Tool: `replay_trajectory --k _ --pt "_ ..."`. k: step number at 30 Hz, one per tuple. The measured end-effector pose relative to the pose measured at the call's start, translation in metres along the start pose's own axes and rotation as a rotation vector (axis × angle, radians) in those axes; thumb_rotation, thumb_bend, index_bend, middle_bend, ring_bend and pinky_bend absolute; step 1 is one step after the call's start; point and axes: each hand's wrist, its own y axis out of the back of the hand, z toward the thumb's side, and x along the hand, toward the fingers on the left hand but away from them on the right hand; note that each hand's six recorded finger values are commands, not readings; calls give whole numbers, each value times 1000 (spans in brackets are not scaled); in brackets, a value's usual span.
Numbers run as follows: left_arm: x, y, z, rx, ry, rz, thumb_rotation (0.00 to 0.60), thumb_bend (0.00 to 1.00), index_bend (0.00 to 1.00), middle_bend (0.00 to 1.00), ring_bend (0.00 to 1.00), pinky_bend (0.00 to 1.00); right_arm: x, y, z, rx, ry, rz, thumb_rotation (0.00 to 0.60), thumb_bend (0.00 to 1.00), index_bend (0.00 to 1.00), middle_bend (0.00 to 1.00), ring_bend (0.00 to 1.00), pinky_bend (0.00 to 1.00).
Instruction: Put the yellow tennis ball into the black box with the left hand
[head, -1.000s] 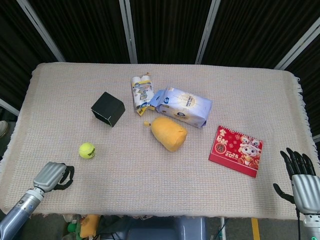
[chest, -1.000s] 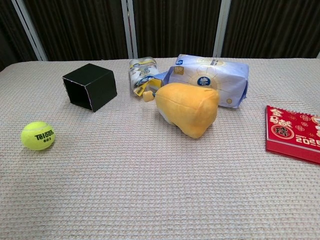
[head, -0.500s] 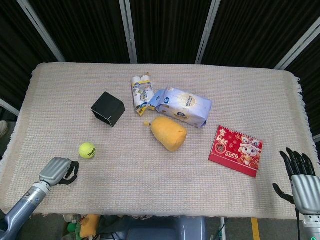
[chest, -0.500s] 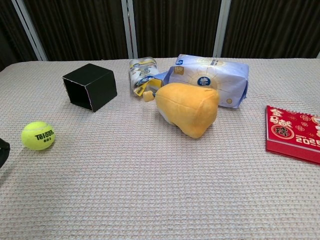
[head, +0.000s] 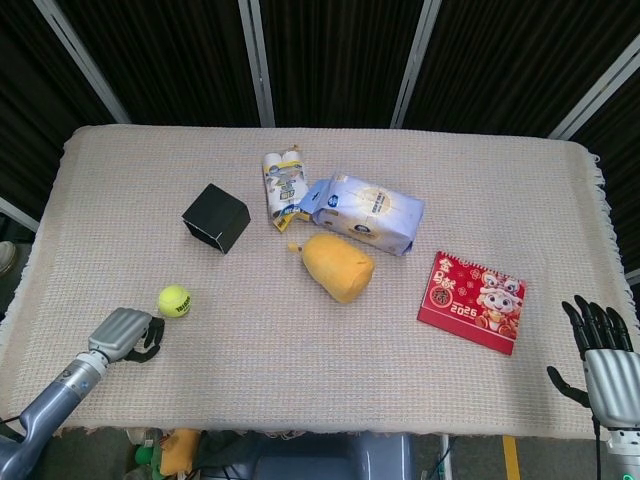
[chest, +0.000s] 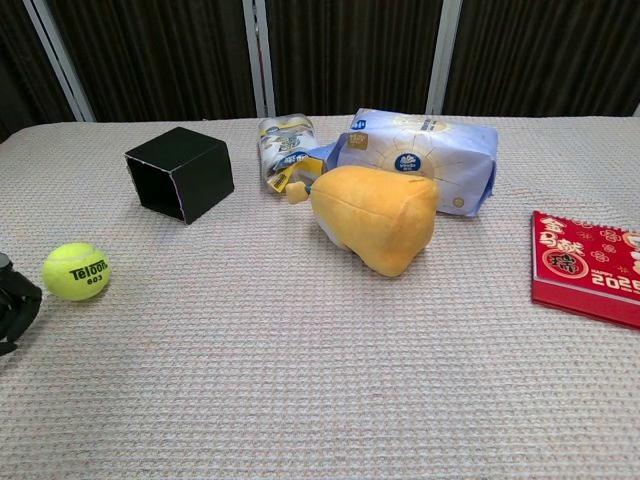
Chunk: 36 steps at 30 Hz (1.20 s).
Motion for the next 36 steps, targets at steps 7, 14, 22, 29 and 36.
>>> replay_trajectory --k 7,14,22,29,36 --pt "6 6 4 -11 -17 -2 600 468 284 595 491 691 0 3 0 -5 11 -16 600 279 0 0 0 0" --pt "16 12 3 -24 -16 11 600 468 255 499 401 433 2 3 1 -12 20 -14 600 279 0 0 0 0" --pt "27 15 -4 -64 11 -21 600 468 251 430 326 321 1 2 2 -9 25 -7 600 279 0 0 0 0" --pt "39 22 -3 -66 10 -10 600 468 236 403 309 310 0 1 3 -1 27 -7 600 279 0 0 0 0" --pt "41 32 0 -87 -3 10 600 468 232 403 309 310 -5 -1 2 2 21 1 600 280 0 0 0 0"
